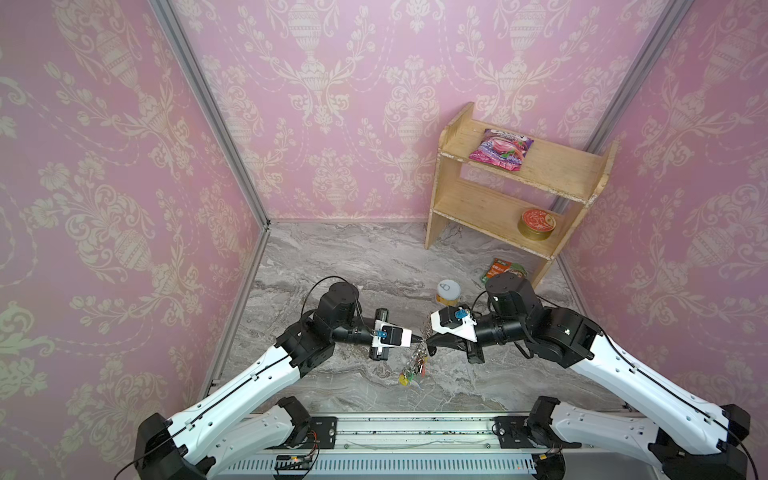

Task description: Put the keys on the keyring

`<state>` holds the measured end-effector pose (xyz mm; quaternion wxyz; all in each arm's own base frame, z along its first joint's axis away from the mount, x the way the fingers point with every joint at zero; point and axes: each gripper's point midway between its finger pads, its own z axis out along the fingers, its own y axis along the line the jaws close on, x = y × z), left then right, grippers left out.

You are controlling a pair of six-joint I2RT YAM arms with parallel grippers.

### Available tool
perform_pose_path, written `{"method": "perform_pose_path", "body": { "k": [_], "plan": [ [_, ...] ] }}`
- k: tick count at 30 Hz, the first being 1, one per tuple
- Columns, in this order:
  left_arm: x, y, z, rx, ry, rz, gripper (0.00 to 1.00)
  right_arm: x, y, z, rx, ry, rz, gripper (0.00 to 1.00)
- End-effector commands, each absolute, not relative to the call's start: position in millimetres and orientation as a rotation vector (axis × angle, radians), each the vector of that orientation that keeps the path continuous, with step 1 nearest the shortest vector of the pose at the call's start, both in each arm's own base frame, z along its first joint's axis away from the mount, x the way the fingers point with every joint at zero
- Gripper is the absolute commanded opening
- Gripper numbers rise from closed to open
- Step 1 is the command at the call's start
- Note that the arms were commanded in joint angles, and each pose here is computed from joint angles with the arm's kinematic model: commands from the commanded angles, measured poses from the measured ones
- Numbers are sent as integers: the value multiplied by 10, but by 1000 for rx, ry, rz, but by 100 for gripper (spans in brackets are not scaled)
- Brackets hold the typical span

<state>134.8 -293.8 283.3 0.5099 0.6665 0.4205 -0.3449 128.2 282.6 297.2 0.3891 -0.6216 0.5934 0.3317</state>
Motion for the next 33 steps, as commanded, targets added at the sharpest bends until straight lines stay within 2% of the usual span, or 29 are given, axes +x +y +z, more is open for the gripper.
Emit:
{"method": "perform_pose_path", "body": {
  "k": [1,33],
  "plan": [
    [1273,-2956,3141,1589,911,-844,0,1227,2851,3021,-1598,1496,868,0],
    [1312,-3016,3145,1608,1056,-949,0,1138,2836,2996,-1632,1492,882,0]
  ]
}}
